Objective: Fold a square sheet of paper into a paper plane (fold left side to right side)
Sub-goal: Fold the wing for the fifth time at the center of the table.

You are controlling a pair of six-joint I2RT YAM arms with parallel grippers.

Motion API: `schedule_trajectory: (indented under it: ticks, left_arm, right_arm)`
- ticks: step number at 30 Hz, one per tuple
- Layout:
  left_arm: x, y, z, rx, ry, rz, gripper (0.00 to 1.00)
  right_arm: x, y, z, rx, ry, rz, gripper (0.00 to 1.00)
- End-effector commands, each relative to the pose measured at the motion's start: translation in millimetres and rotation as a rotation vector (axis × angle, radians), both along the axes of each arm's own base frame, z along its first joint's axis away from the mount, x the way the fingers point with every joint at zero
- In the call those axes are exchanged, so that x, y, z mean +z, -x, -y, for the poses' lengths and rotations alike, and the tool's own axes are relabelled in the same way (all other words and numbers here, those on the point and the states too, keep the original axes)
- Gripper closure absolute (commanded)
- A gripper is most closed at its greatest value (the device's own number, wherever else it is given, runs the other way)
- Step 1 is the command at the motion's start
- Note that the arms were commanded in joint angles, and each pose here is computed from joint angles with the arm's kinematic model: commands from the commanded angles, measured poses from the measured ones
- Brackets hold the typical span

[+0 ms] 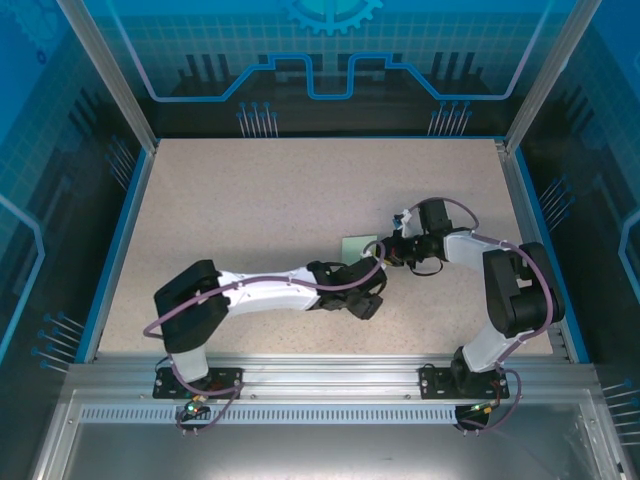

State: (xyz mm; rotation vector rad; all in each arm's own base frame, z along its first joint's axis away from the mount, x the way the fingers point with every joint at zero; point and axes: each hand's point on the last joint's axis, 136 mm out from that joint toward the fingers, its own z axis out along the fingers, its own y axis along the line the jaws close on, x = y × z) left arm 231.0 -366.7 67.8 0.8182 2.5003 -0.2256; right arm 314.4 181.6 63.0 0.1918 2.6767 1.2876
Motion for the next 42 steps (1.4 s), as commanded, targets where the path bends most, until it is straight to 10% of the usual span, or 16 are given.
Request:
schedule_trajectory:
  ticks: [1, 29, 42]
  left_arm:
    - [-8.1, -7.9, -16.8, 0.055, -0.153, 0.055, 0.26]
    - [-49.5, -17.7, -18.3, 0.098, -0.284, 0.041, 0.56]
    - [-28.0, -23.1, -18.3, 0.117, -0.224, 0.058, 0.54]
  right_arm:
    - [-2.1, 2.1, -5.8, 0.011, 0.004, -0.033, 0.93]
    - [-9.6, 5.3, -6.9, 0.034, 0.021, -0.054, 0.92]
    - [-14.0, 7.3, -3.7, 0.037, 0.047, -0.080, 0.91]
